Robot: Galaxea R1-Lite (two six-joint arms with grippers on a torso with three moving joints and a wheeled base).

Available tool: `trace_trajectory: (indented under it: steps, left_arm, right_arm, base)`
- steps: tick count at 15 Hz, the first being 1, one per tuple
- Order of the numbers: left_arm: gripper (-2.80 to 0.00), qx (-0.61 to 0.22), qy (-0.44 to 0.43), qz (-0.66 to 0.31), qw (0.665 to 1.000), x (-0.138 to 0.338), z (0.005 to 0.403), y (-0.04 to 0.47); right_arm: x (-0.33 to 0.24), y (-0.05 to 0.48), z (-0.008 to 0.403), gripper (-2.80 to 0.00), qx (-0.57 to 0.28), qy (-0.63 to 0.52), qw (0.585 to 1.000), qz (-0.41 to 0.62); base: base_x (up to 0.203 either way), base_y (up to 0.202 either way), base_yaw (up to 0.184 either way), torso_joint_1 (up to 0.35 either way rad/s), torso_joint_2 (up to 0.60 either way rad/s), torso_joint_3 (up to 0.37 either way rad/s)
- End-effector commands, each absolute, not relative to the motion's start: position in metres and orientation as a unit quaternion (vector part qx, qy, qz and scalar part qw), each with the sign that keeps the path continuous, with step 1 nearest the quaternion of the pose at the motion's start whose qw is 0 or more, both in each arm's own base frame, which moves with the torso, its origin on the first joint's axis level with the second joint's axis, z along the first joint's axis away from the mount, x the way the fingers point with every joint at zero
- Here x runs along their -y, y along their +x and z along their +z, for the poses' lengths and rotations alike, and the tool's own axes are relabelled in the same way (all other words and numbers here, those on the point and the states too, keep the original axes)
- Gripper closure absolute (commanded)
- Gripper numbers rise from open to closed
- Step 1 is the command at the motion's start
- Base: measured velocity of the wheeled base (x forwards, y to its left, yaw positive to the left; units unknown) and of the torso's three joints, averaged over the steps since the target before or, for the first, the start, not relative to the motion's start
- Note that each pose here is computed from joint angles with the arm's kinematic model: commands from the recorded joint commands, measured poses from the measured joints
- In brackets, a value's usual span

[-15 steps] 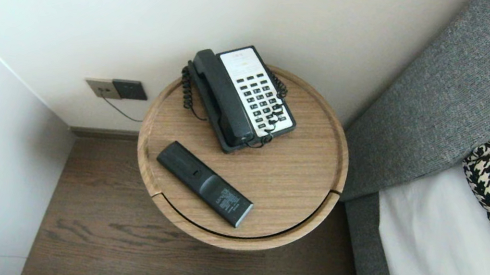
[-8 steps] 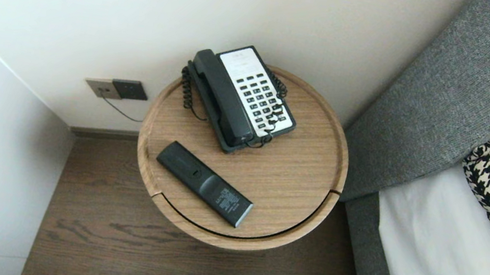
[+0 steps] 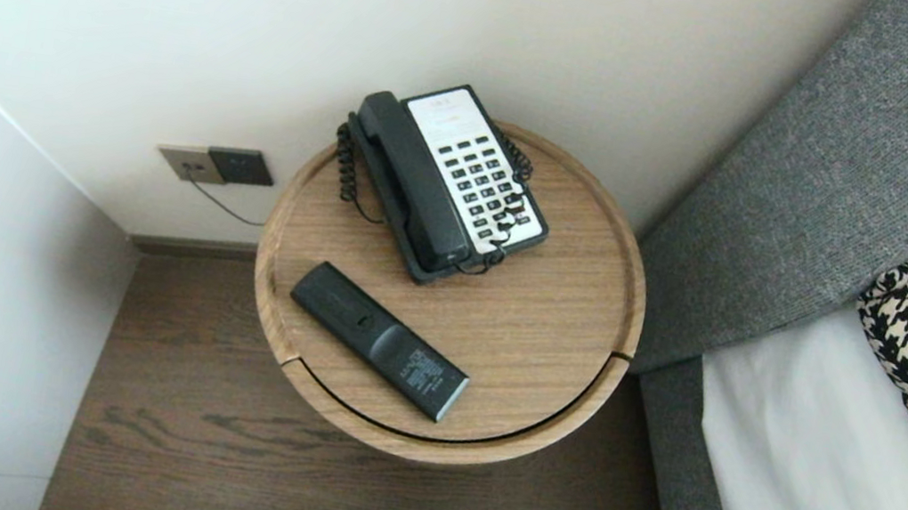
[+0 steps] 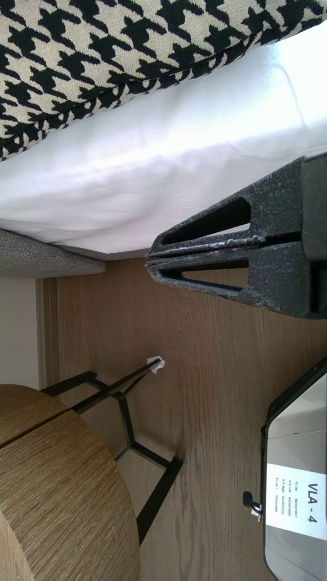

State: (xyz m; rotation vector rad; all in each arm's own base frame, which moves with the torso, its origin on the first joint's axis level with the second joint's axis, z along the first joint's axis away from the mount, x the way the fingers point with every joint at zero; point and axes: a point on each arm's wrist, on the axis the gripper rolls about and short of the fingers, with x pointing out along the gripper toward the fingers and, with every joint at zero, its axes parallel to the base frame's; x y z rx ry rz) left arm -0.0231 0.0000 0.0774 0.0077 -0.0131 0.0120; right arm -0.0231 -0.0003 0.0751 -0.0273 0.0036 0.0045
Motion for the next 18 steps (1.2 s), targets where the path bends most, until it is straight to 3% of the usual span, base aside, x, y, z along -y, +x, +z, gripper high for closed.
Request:
trace_trajectory:
  steps: [1, 12, 18]
  left_arm:
    - [0.0, 0.008, 0.002, 0.007, 1.0, 0.0, 0.0774, -0.0232]
    - [0.0, 0.005, 0.005, 0.007, 1.0, 0.0, 0.0768, -0.0232]
    - [0.0, 0.006, -0.002, 0.007, 1.0, 0.0, 0.0771, -0.0232]
  right_arm:
    - [0.0003, -0.0234, 0.075, 0.0, 0.0, -0.014, 1.0, 0.002]
    - [0.0003, -0.0234, 0.075, 0.0, 0.0, -0.014, 1.0, 0.002]
    - [0.0003, -0.0234, 0.075, 0.0, 0.0, -0.013, 1.0, 0.002]
  base:
    - [0.0, 0.0, 0.0, 0.0, 0.0, 0.0]
    - [0.0, 0.0, 0.0, 0.0, 0.0, 0.0]
    - [0.0, 0.0, 0.0, 0.001, 0.0, 0.164]
